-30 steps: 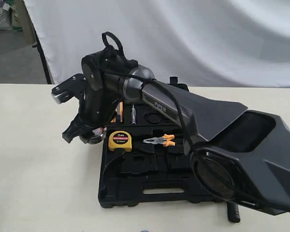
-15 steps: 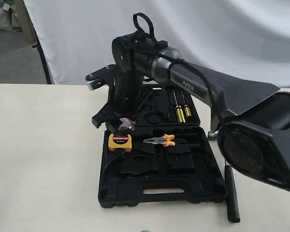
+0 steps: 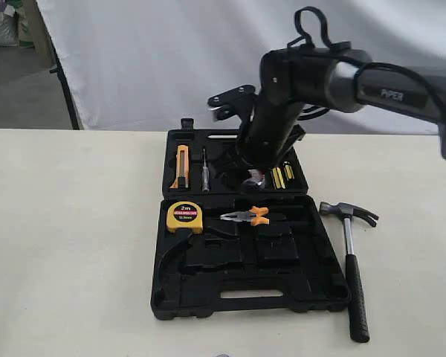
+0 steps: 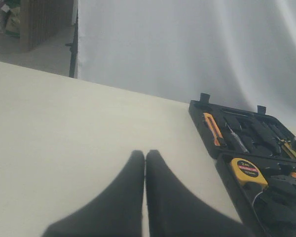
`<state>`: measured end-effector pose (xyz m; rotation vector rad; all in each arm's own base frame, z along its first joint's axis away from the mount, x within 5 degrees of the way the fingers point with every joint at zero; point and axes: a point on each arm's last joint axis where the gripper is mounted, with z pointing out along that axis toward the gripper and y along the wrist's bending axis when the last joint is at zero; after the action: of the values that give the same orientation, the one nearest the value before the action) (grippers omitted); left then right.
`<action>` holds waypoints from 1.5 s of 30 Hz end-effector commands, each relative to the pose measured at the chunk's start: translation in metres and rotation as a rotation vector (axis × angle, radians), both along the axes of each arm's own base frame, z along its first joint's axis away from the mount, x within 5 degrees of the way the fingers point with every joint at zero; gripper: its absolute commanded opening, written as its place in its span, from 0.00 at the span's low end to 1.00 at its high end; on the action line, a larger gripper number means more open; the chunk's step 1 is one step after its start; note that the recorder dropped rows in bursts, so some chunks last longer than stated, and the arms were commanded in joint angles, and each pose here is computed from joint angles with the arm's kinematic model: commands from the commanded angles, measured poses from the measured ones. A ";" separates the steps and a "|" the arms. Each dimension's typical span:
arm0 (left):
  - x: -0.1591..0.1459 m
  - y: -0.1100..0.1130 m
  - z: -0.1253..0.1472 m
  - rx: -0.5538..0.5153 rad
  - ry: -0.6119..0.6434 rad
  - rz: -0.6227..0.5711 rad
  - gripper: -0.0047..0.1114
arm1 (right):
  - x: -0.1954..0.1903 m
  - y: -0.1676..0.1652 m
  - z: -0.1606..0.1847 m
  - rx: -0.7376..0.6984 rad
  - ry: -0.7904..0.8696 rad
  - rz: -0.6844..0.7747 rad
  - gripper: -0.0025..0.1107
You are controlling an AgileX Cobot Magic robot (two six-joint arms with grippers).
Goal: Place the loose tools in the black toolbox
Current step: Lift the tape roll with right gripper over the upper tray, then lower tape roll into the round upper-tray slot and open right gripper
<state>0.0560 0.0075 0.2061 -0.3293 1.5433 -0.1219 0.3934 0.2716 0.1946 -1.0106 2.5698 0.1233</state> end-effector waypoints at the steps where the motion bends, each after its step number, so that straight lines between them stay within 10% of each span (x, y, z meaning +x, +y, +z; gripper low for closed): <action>1: -0.001 0.001 0.002 0.002 -0.013 0.026 0.05 | 0.010 -0.020 -0.006 0.058 -0.011 -0.087 0.02; 45: -0.001 0.001 0.002 0.002 -0.013 0.026 0.05 | 0.041 0.000 -0.078 0.320 -0.184 -0.234 0.02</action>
<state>0.0560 0.0075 0.2061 -0.3293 1.5433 -0.1219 0.4324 0.2727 0.1187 -0.5805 2.3891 0.3502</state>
